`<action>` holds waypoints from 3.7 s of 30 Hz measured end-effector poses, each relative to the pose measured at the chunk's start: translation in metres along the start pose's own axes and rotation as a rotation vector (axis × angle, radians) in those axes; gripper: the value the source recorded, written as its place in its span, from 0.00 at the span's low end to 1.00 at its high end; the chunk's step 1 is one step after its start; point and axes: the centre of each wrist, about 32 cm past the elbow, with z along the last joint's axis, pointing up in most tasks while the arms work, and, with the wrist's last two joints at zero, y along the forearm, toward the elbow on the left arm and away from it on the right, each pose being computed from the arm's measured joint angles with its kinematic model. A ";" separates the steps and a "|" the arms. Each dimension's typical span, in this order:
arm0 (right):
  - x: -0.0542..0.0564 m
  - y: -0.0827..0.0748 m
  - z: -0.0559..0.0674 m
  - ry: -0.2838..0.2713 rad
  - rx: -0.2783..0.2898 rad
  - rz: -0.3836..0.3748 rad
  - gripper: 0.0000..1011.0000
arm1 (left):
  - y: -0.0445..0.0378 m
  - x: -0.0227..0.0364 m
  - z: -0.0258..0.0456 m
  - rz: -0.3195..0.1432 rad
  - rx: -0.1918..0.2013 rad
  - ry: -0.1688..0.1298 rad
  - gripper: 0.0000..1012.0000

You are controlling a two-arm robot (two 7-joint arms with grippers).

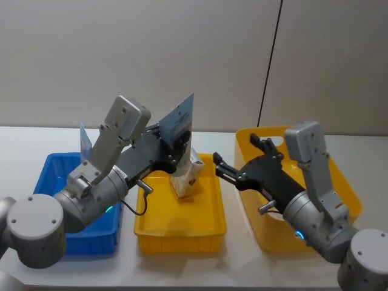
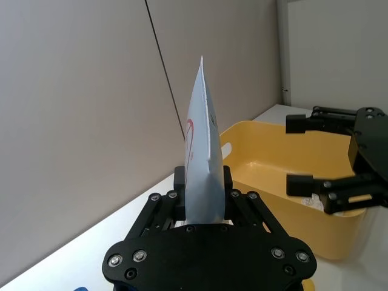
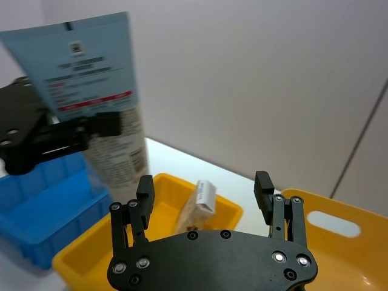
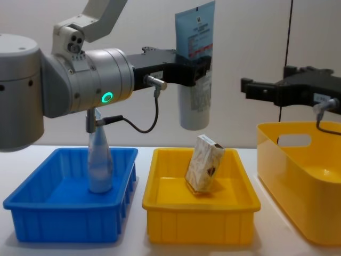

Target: Bimanual collaborative sorting of washing and personal care products

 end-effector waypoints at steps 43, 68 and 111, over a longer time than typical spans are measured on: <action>0.010 0.055 -0.001 -0.094 -0.085 0.304 0.99 | -0.0018 -0.0007 0.0011 -0.005 -0.003 0.001 0.26; 0.004 0.095 -0.006 -0.118 -0.096 0.304 0.83 | -0.0017 -0.0007 0.0010 -0.005 -0.003 0.001 0.26; 0.009 0.082 -0.002 -0.067 -0.086 0.193 0.62 | -0.0017 -0.0007 0.0011 -0.005 -0.003 0.001 0.99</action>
